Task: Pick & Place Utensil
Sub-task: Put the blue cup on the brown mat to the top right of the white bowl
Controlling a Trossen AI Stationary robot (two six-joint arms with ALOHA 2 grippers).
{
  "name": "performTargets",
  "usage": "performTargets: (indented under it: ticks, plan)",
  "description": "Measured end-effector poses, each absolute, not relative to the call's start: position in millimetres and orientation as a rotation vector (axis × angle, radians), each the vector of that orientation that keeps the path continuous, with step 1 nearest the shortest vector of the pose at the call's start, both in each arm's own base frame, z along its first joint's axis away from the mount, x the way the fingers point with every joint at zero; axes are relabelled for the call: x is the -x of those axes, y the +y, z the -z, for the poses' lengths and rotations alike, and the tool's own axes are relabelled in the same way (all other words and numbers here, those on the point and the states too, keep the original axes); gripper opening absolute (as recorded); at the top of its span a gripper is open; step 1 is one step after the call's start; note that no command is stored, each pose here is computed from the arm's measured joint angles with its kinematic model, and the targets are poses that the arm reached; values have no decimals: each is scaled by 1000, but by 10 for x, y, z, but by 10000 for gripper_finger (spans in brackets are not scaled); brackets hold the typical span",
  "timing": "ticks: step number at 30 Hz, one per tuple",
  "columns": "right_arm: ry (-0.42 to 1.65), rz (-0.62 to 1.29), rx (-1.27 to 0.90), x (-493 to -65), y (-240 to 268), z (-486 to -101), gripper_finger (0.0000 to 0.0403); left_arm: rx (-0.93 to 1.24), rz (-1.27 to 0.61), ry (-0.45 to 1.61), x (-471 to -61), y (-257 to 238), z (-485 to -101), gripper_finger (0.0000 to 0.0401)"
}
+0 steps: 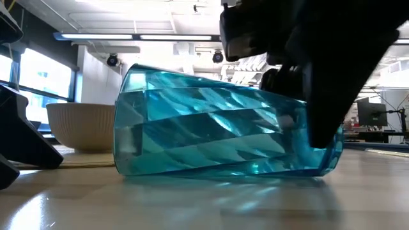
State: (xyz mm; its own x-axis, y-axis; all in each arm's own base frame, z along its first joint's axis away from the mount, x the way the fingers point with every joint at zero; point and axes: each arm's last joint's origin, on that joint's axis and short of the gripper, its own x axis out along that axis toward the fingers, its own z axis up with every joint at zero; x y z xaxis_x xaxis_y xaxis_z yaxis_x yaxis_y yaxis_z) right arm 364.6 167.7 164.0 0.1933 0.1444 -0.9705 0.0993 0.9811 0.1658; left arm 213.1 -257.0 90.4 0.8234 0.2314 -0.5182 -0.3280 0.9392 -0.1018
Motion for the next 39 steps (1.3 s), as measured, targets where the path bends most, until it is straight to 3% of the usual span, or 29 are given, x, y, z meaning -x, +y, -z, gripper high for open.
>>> performTargets:
  ticks: [17,25,39]
  plan:
    - [1308,-85,-169,-3704,1702,-1657,353,190,-301,522,-2132,-2570,-905,374]
    - [1355,-90,-218,-3750,1738,-1453,353,190,-301,522,-2132,-2570,-905,374]
    - [1358,-94,-232,-3818,1761,-1607,353,186,-308,512,-2133,-2567,-907,374]
